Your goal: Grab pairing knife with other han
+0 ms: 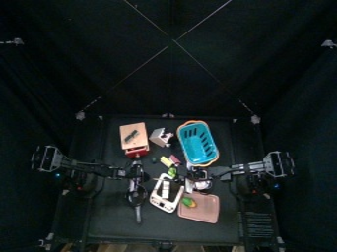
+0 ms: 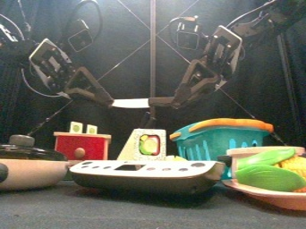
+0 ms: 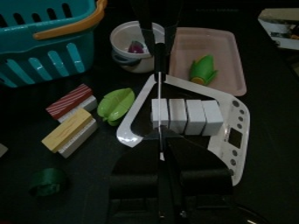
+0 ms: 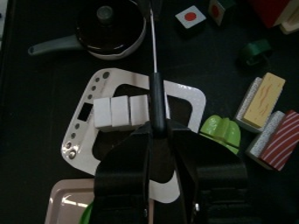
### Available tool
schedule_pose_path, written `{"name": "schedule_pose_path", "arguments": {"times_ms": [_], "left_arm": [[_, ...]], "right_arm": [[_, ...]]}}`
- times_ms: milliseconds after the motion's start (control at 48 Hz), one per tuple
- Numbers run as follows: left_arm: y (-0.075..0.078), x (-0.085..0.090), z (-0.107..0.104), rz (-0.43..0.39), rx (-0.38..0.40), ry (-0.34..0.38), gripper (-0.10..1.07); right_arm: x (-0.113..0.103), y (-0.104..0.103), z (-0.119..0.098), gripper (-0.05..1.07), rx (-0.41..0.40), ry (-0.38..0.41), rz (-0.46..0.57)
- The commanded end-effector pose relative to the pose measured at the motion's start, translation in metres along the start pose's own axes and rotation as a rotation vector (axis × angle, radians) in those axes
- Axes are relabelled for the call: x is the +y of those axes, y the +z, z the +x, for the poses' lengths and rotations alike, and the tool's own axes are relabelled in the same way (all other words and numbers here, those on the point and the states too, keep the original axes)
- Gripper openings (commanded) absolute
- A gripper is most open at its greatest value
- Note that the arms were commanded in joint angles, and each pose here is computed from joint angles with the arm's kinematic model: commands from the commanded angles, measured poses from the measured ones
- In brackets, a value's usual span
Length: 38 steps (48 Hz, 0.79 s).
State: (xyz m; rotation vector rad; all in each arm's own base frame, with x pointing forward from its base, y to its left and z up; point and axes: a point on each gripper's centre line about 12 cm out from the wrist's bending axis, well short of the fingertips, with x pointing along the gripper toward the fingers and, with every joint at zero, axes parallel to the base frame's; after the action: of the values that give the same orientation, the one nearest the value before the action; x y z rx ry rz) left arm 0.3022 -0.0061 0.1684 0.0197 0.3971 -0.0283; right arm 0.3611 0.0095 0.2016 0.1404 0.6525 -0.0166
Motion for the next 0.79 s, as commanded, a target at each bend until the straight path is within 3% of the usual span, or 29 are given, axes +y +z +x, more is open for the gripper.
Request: {"name": "schedule_pose_path", "arguments": {"times_ms": [0,333,521,771], "left_arm": [[0.0082,-0.0002,0.0015,-0.002,-0.026,0.000,0.38],[0.0142,-0.0001,0.0032,0.000,-0.041,0.000,0.38],[0.0138,-0.0001,0.0034,-0.002,-0.040,0.000,0.38],[0.0138,-0.0001,0.0034,0.000,-0.040,0.000,0.38]], "right_arm": [[0.0018,0.0118,-0.0075,0.52,-0.041,0.005,-0.007],[0.0019,0.0080,-0.0067,0.52,-0.030,0.006,-0.001],[0.0018,0.0080,-0.0067,0.35,-0.030,0.005,-0.006],[0.0015,0.0100,-0.0069,0.34,-0.035,0.005,-0.005]]}}
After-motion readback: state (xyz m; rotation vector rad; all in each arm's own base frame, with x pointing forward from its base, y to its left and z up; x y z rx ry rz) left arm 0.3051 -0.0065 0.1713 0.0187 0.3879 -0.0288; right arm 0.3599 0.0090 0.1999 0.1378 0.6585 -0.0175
